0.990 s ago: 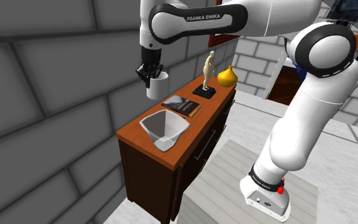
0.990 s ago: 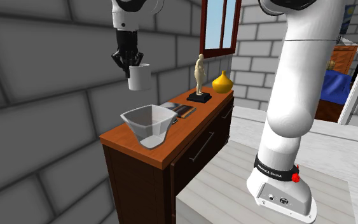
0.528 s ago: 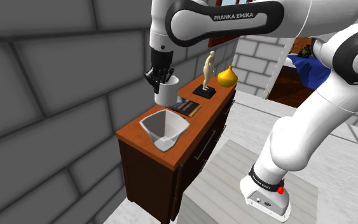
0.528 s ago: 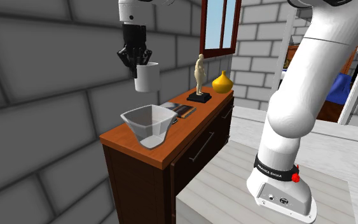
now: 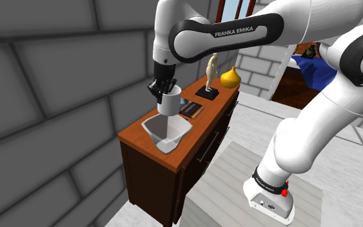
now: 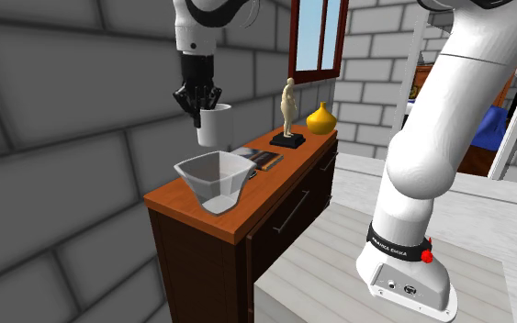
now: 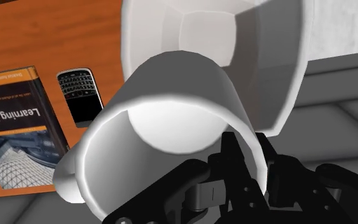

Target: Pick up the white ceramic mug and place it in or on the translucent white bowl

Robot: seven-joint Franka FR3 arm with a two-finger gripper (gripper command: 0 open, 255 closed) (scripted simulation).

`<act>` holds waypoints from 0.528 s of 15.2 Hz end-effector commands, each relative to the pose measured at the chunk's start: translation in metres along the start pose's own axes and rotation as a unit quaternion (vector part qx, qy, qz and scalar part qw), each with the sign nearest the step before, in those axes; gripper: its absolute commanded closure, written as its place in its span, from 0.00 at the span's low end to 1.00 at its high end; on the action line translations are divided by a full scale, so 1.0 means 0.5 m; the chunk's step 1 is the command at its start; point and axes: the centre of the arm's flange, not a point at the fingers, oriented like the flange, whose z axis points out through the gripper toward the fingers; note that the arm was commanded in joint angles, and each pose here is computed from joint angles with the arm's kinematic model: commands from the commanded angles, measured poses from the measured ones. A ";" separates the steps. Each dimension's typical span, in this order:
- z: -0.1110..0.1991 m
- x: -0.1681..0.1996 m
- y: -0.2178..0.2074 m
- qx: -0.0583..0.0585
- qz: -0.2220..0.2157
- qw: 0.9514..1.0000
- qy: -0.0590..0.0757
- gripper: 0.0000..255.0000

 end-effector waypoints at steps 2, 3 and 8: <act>0.032 -0.004 -0.003 0.000 0.000 1.000 0.000 1.00; 0.042 -0.005 -0.003 0.000 0.000 1.000 0.000 1.00; 0.099 -0.011 -0.004 0.000 0.000 1.000 0.000 1.00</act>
